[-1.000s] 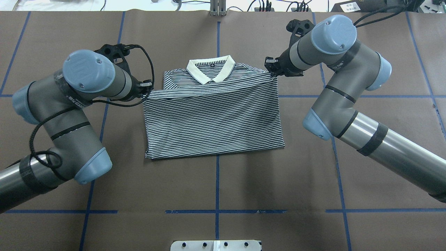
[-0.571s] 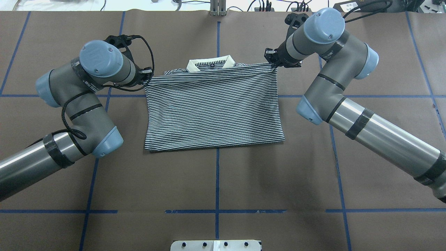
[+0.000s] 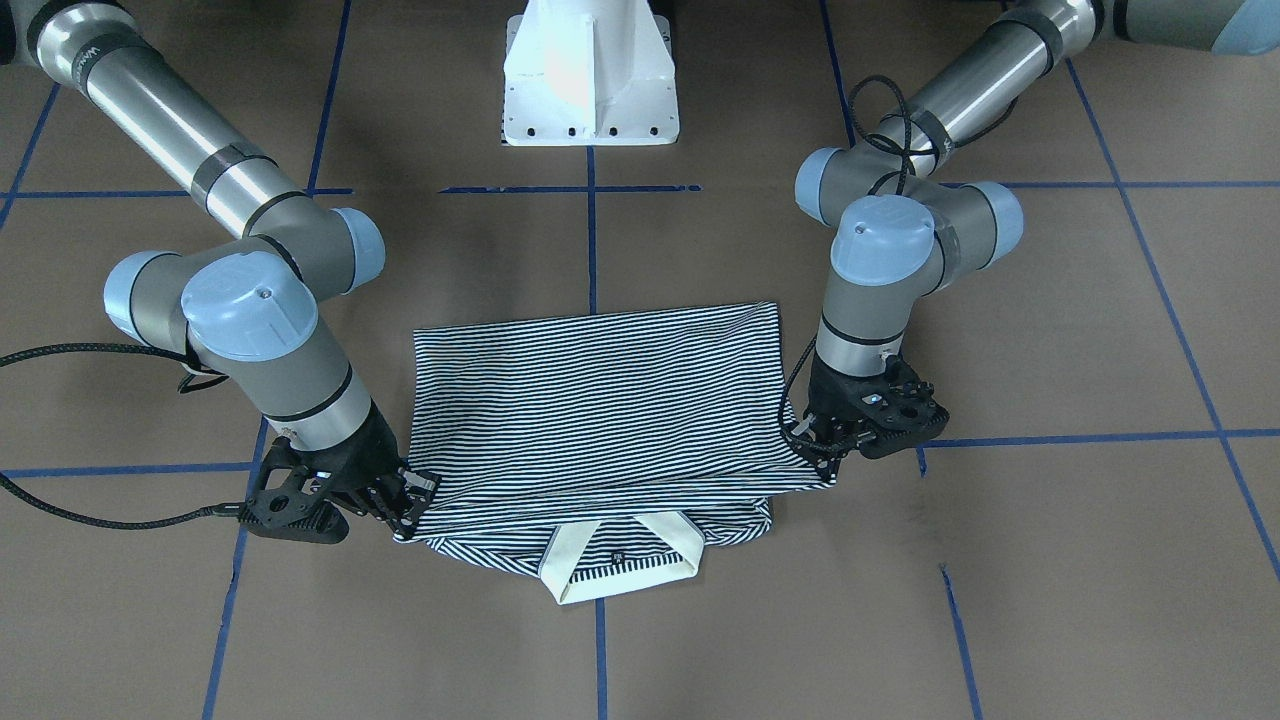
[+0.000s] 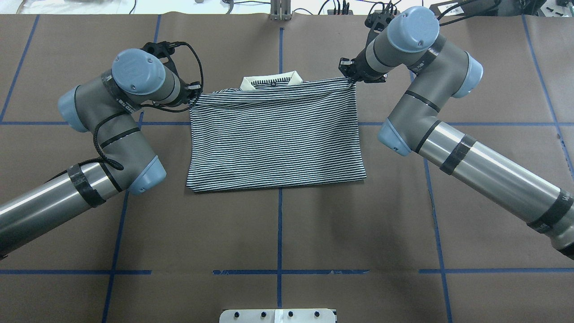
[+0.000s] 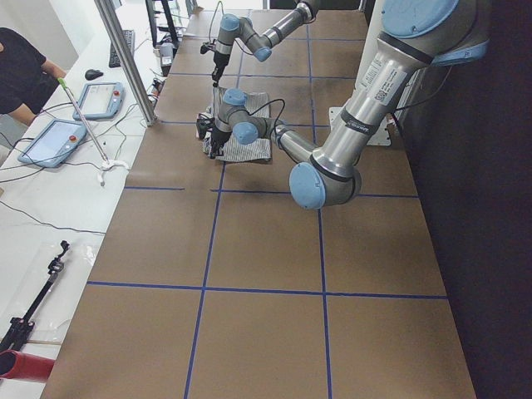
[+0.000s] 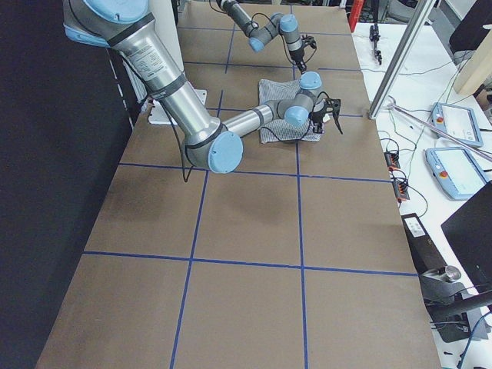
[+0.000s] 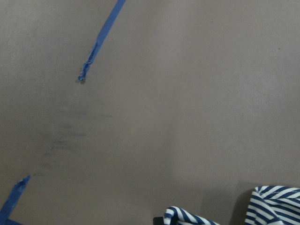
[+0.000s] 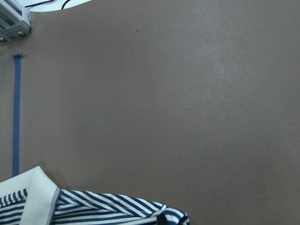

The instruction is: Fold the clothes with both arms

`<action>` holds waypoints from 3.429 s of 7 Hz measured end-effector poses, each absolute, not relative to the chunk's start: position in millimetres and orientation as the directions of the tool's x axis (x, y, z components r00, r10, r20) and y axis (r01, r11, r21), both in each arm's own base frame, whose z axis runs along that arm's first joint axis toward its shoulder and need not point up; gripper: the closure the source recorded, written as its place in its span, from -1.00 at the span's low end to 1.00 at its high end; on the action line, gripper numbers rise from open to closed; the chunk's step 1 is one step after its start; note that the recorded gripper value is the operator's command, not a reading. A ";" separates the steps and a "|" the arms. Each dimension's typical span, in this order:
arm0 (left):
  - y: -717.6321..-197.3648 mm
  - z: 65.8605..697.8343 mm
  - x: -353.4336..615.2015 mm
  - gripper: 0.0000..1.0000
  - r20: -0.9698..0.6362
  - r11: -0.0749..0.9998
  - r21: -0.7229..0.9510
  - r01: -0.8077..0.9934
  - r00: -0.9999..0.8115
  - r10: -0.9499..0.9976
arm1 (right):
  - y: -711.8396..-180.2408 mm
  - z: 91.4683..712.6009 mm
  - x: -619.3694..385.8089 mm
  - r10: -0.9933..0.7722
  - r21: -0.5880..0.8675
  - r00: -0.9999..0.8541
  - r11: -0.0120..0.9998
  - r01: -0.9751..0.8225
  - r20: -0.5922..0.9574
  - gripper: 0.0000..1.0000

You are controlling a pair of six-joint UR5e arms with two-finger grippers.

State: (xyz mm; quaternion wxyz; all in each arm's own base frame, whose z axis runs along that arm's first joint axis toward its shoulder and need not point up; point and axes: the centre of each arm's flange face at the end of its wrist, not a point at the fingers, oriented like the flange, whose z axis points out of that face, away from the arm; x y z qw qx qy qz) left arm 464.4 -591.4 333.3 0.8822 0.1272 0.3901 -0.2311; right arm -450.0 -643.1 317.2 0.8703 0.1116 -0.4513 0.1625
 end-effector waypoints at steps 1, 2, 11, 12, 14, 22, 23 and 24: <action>-592.3 327.8 465.6 0.23 -0.752 0.862 0.045 0.506 0.585 -0.304 | -642.9 316.0 -450.8 0.181 0.047 0.539 0.923 -0.383 0.823 -0.98; -592.6 326.3 465.9 -0.99 -0.753 0.862 0.046 0.505 0.585 -0.302 | -642.0 317.7 -451.5 0.182 0.046 0.540 0.924 -0.380 0.822 -1.00; -566.5 242.8 397.6 -1.00 -0.811 0.867 0.037 0.497 0.521 -0.264 | -491.7 355.9 -451.6 0.155 -0.021 0.558 0.971 -0.238 0.815 -1.00; -561.8 236.5 394.2 -1.00 -0.813 0.867 0.035 0.497 0.518 -0.264 | -467.2 349.7 -458.6 0.153 -0.029 0.582 0.976 -0.216 0.799 -1.00; -559.1 233.2 392.8 -1.00 -0.815 0.867 0.033 0.497 0.516 -0.265 | -440.7 349.4 -483.8 0.135 -0.023 0.620 0.983 -0.184 0.773 -0.88; -558.4 232.7 393.4 -1.00 -0.816 0.867 0.032 0.498 0.514 -0.265 | -436.6 354.5 -483.1 0.140 -0.052 0.640 0.987 -0.154 0.755 1.00; -557.8 231.6 393.0 -1.00 -0.817 0.867 0.033 0.498 0.512 -0.264 | -431.3 352.4 -473.9 0.147 -0.069 0.644 0.987 -0.146 0.750 1.00; -556.2 228.7 392.0 -1.00 -0.821 0.867 0.034 0.498 0.509 -0.260 | -412.6 351.4 -459.2 0.152 -0.087 0.658 0.988 -0.131 0.737 1.00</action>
